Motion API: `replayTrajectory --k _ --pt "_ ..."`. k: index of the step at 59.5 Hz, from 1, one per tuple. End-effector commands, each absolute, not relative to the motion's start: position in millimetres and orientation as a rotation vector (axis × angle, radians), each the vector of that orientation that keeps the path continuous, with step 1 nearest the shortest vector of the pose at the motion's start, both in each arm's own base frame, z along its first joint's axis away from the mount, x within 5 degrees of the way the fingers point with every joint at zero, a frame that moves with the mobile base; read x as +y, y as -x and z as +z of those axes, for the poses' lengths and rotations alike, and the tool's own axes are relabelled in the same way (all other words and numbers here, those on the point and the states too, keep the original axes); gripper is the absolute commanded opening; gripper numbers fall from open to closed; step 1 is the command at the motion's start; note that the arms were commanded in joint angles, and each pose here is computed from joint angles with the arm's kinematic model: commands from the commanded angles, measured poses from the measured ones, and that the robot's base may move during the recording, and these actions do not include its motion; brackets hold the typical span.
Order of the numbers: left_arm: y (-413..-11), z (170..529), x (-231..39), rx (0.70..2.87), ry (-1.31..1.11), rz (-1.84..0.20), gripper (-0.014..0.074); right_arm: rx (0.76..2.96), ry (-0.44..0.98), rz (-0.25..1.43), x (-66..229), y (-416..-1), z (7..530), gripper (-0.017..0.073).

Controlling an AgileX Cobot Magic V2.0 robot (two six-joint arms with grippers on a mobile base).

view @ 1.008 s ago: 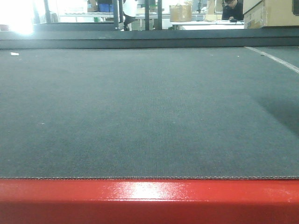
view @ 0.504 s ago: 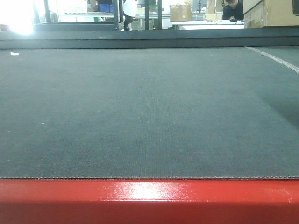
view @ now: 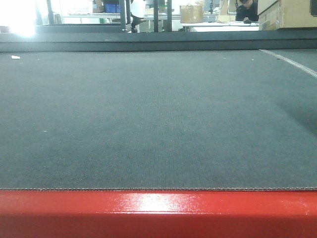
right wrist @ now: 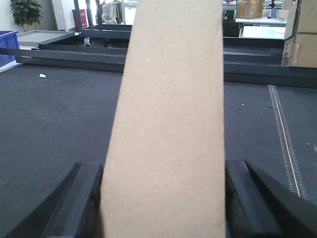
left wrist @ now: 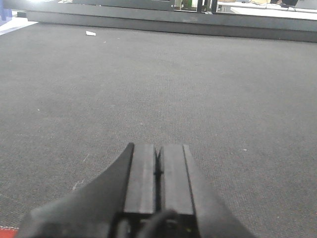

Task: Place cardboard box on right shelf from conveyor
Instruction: 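Turn the base away from the conveyor holding the box in the right gripper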

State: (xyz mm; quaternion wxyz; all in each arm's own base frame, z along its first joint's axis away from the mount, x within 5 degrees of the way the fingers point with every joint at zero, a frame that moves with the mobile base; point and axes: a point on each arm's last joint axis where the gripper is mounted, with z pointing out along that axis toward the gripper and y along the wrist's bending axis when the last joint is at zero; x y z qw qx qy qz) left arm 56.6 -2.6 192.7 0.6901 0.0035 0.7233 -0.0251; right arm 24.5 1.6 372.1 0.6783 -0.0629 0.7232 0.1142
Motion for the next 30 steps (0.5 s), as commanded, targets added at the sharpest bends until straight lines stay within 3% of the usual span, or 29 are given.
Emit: replayTrajectory --k 1,30 --pt "-55.9 198.8 -2.1 1.524 0.001 -0.058 -0.0116 1.51 0.144 0.26 1.7 -23.1 388.5 0.0144" --pt "-55.9 198.6 -1.9 1.526 0.004 -0.055 -0.0116 1.512 0.144 0.26 1.8 -23.4 388.0 0.0144"
